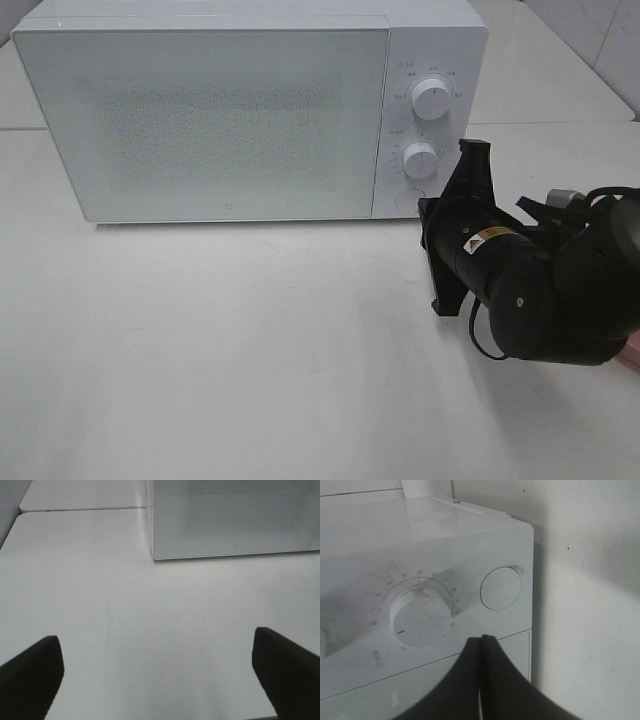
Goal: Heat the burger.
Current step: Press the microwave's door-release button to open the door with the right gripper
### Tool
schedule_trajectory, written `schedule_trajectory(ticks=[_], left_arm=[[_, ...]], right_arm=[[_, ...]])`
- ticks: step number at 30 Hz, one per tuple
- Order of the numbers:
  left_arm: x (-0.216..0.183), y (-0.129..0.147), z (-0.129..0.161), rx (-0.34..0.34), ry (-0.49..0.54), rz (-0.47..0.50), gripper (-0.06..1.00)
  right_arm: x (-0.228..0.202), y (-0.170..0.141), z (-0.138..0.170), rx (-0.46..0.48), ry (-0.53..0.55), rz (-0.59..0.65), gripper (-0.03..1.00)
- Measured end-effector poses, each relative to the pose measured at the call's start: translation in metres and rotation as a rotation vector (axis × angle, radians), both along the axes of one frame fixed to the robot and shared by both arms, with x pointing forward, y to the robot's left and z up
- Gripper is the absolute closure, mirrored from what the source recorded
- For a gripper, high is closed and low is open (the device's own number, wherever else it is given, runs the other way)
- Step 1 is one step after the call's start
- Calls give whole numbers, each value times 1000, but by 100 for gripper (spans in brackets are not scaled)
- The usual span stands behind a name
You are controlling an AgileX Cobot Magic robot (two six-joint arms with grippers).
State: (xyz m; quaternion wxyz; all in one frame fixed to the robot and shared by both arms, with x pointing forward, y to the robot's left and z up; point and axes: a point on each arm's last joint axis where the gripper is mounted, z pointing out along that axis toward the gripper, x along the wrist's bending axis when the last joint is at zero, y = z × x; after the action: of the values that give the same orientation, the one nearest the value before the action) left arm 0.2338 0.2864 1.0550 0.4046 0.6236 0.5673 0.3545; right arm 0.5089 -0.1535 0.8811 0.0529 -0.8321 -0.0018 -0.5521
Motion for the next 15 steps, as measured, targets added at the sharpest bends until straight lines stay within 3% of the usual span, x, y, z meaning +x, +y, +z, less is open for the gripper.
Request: schedule_trajectory(ticks=[15], left_arm=[[0, 0, 0, 0, 0, 0, -1]], right_arm=[[28, 1, -17, 14, 62, -18, 97]])
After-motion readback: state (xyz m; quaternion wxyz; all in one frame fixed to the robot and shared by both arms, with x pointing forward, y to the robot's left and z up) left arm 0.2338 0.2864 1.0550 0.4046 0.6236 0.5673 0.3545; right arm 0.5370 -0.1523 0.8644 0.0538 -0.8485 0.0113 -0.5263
